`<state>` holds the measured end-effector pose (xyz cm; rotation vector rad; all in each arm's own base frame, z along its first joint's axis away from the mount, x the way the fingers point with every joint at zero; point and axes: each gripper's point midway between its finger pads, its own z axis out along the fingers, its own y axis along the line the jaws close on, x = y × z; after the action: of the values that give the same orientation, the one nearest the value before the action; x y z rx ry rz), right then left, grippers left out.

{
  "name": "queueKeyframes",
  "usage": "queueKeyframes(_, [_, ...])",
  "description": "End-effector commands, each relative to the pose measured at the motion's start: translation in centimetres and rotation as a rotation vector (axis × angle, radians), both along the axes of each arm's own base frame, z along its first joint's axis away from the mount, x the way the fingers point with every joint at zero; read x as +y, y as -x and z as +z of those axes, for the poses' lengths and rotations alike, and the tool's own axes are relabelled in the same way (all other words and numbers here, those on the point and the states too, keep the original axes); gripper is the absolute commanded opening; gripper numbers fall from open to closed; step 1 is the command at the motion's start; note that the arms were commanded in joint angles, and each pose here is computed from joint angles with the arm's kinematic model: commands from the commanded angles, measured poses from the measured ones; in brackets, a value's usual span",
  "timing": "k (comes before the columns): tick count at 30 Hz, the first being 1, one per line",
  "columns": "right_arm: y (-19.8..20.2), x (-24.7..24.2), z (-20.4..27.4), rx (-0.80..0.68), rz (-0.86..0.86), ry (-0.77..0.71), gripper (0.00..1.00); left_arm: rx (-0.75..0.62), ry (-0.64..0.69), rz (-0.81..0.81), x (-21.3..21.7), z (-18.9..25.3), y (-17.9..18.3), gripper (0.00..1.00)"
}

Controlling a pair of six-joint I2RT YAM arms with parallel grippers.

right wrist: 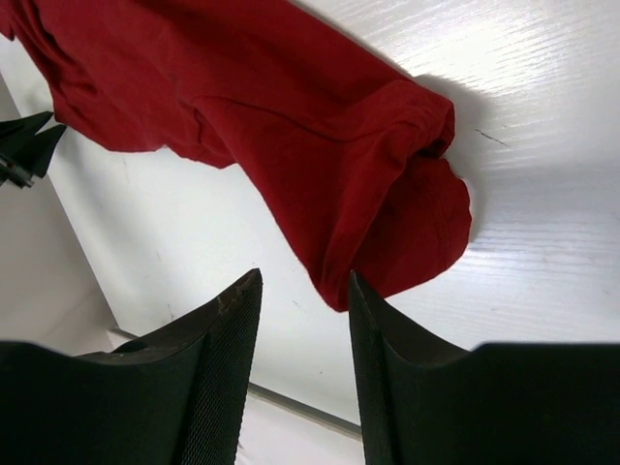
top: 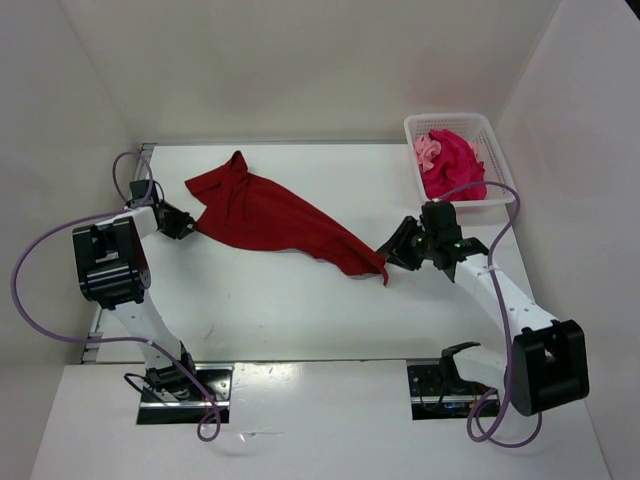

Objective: Fold and stack the t-shirts
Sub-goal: Flatten out the tshirt

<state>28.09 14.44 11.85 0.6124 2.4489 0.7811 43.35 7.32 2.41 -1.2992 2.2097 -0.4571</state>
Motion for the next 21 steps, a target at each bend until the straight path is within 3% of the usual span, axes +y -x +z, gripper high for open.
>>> queueKeyframes(1, [0.0,-0.8,0.8,-0.048,-0.035,0.008,0.45,0.043,-0.032,0.017,0.1,-1.4,0.1,0.35])
queueKeyframes(4, [0.4,-1.0,0.9,-0.048,-0.055,0.001,0.45,0.043,-0.032,0.006,-0.3,-1.5,-0.2,0.32])
queueKeyframes(13, [1.8,-3.2,-1.2,0.031,-0.149,0.098,0.45,0.052,-0.087,0.020,0.6,-1.2,0.0,0.00])
queueKeyframes(15, [2.3,-3.5,-1.8,0.062,-0.185,0.133,0.41,0.030,-0.124,0.025,1.2,0.2,-0.2,0.00])
queueKeyframes(21, [3.9,-0.7,-3.4,0.103,-0.089,0.231,0.43,-0.005,-0.176,0.015,1.9,2.4,-0.6,0.00])
